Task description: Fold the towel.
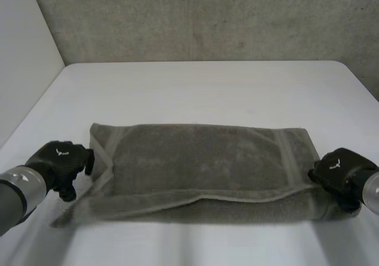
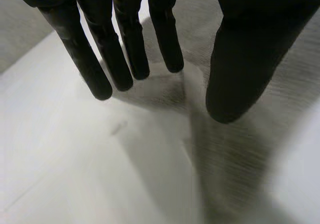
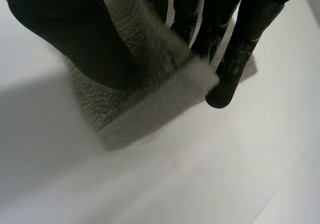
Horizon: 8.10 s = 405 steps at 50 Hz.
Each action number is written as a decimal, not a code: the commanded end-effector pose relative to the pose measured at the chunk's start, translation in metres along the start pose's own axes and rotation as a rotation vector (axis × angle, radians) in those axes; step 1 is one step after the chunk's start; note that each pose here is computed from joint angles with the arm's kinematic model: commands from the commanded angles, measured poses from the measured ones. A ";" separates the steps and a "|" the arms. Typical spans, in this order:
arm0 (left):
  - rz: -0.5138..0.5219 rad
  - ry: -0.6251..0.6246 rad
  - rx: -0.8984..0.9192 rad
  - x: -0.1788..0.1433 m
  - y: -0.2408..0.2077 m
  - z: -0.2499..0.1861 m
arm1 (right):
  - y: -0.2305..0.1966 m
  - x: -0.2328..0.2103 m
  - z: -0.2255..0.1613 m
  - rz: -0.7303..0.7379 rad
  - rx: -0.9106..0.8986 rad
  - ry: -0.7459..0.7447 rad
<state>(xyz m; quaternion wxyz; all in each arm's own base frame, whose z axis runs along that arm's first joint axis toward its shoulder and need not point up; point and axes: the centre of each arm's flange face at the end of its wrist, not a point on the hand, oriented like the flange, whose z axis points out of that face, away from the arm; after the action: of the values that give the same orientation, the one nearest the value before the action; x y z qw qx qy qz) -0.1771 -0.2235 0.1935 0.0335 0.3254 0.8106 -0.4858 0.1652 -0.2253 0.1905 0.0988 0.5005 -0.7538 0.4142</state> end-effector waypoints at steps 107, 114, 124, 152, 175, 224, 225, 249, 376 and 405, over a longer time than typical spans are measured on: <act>0.024 -0.187 0.473 -0.082 -0.142 0.092 | -0.138 0.123 0.062 0.064 0.445 0.489; -0.074 -0.357 1.014 -0.119 -0.222 0.059 | -0.192 0.184 -0.013 0.160 0.928 0.950; -0.174 -0.272 0.933 -0.099 -0.180 0.069 | -0.164 0.144 0.008 0.147 0.815 0.772; 0.025 0.016 0.100 -0.015 0.028 0.099 | -0.018 0.002 0.060 0.049 0.054 0.009; -0.023 0.138 -0.087 -0.008 -0.001 -0.011 | 0.003 0.007 -0.026 -0.080 -0.134 -0.112; 0.096 0.089 0.164 -0.013 -0.041 0.133 | -0.039 0.056 0.089 -0.020 0.122 0.183; 0.108 0.051 0.221 -0.020 -0.050 0.139 | -0.039 0.056 0.089 -0.020 0.123 0.183; -0.147 -0.227 0.985 -0.091 -0.172 0.092 | -0.131 0.148 0.027 0.176 0.690 0.741; -0.158 0.066 -0.030 -0.019 0.019 0.014 | 0.018 -0.001 0.012 0.040 -0.122 -0.061; -0.090 0.032 0.275 -0.039 -0.045 0.144 | -0.020 0.062 0.097 0.086 0.034 0.217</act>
<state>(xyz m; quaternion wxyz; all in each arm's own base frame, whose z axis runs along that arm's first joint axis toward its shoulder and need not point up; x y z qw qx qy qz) -0.1891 -0.3302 0.1902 -0.0312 0.3028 0.7672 -0.5646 0.1667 -0.3134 0.1813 0.1379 0.4484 -0.7625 0.4456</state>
